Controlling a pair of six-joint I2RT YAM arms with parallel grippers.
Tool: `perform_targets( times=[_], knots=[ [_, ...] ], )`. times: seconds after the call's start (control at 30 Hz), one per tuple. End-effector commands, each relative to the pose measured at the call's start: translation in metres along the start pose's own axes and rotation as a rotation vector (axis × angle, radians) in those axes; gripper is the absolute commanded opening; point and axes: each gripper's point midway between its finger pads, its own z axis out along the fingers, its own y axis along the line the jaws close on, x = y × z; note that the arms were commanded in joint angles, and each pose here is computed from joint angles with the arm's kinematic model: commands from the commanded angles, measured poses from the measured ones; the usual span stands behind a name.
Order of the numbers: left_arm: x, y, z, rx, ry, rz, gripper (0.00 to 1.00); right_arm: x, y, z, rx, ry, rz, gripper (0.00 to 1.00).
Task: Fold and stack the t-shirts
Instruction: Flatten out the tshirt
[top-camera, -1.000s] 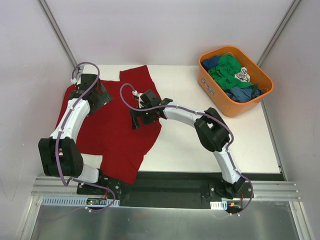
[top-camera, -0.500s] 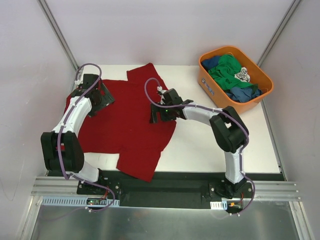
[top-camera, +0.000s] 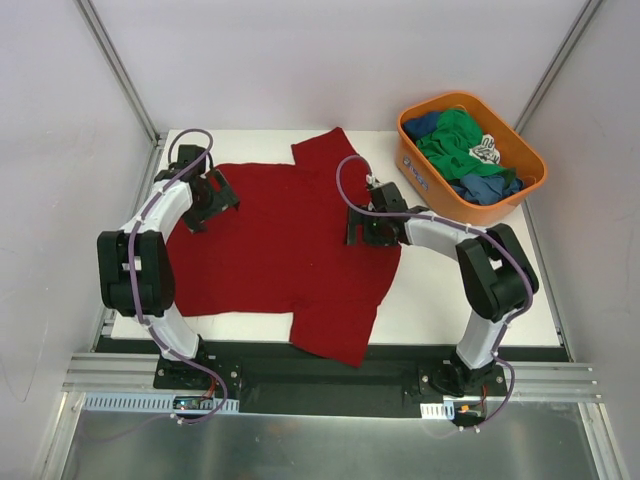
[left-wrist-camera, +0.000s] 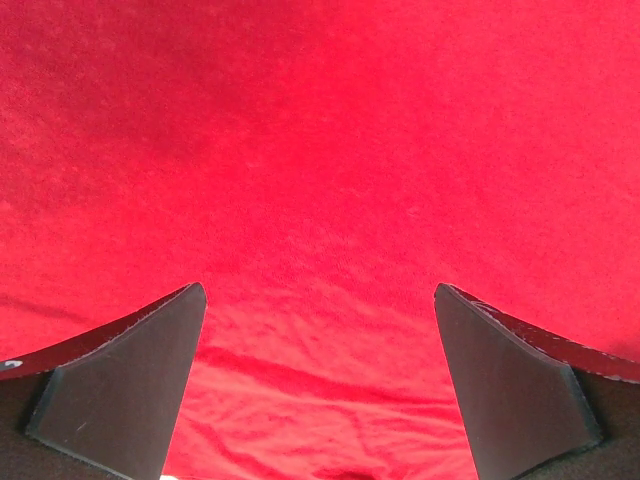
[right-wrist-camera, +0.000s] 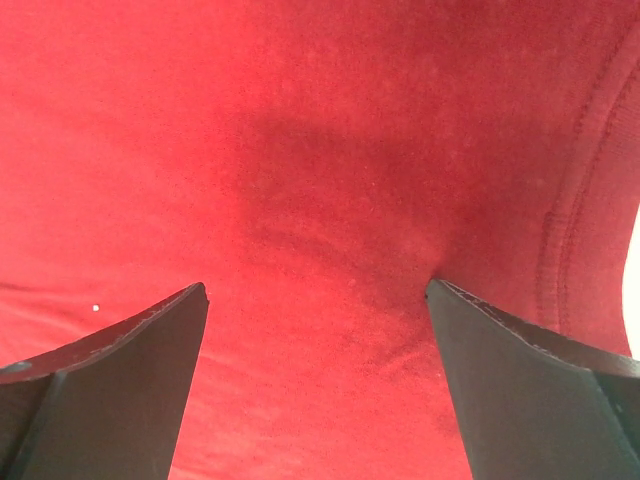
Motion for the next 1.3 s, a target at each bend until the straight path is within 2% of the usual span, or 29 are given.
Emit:
perform_targets(
  times=[0.0, 0.37, 0.63, 0.83, 1.0, 1.27],
  knots=[
    [-0.008, -0.007, 0.0, 0.024, 0.007, -0.001, 0.99, 0.056, -0.048, -0.013, 0.205, 0.157, 0.043, 0.97],
    [-0.012, 0.012, 0.003, -0.06, -0.035, 0.035, 0.99, -0.044, -0.001, -0.048, 0.114, -0.045, -0.018, 0.97],
    [-0.017, 0.001, 0.027, -0.046, 0.017, 0.051, 0.99, -0.069, -0.003, -0.015, 0.167, -0.031, -0.035, 0.97],
    [-0.022, 0.002, 0.047, -0.063, 0.046, 0.053, 0.99, -0.081, -0.02, 0.003, 0.214, -0.016, -0.033, 0.97],
    [-0.03, -0.003, 0.068, -0.065, 0.075, 0.045, 0.99, -0.077, -0.043, 0.027, 0.241, 0.051, -0.003, 0.97],
    [-0.045, -0.009, 0.098, -0.086, 0.105, 0.049, 0.99, -0.111, -0.059, 0.051, 0.225, 0.046, 0.004, 0.97]
  ],
)
